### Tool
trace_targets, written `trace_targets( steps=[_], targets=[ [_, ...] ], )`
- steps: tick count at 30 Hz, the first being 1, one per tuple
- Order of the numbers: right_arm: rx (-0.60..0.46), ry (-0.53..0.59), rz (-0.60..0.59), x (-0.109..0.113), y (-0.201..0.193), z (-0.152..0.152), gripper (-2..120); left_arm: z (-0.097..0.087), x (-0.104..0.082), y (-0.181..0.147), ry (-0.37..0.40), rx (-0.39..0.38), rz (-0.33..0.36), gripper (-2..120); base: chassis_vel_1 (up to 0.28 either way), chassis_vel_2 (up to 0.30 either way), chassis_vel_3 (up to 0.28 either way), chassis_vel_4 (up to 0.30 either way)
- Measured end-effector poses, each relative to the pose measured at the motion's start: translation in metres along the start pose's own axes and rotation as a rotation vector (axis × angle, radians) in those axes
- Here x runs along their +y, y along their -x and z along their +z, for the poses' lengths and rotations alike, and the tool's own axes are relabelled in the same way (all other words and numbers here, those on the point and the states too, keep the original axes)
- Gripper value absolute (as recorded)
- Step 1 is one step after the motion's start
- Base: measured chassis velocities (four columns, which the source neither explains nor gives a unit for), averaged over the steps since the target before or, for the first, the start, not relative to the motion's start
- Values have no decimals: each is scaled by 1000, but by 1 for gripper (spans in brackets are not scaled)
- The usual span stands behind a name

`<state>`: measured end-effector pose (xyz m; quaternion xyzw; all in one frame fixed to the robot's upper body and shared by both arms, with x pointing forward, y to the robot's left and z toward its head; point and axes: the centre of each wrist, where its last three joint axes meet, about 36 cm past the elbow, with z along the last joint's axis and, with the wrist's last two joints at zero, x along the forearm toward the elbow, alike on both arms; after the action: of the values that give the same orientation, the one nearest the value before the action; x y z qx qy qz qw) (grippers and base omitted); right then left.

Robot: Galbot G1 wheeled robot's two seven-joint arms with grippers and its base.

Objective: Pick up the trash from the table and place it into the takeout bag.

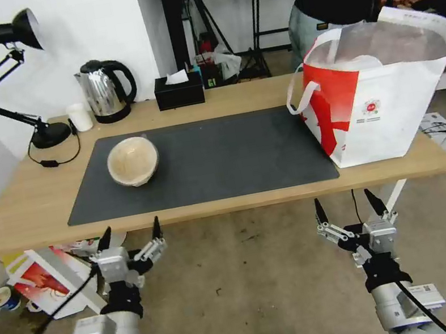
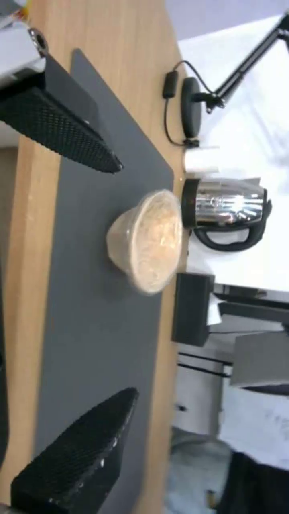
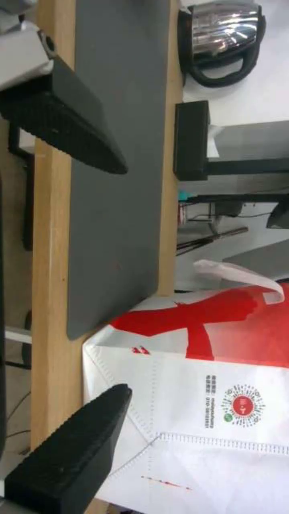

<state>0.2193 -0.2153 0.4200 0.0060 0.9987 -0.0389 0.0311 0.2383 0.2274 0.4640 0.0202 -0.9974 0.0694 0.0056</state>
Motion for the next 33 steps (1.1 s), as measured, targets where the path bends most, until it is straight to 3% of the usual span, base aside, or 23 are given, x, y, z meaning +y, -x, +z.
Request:
trace_targets(
  steps=[7, 10, 11, 13, 21, 33],
  targets=[
    [0, 0, 0, 0, 0, 0, 100, -22, -1, 4, -147, -2, -21, 100, 0, 0, 0, 0],
    [0, 0, 0, 0, 0, 0, 100, -41, -1, 7, -275, 1, -21, 100, 0, 0, 0, 0],
    [0, 0, 0, 0, 0, 0, 100, -41, -1, 7, -275, 1, -21, 100, 0, 0, 0, 0],
    [0, 0, 0, 0, 0, 0, 100, -53, -2, 7, -351, 4, -11, 100, 0, 0, 0, 0],
    [0, 0, 0, 0, 0, 0, 100, -66, 0, 11, -516, 54, 18, 100, 0, 0, 0, 0],
    [0, 0, 0, 0, 0, 0, 100, -70, 6, 14, -571, 60, 34, 100, 0, 0, 0, 0]
  ],
)
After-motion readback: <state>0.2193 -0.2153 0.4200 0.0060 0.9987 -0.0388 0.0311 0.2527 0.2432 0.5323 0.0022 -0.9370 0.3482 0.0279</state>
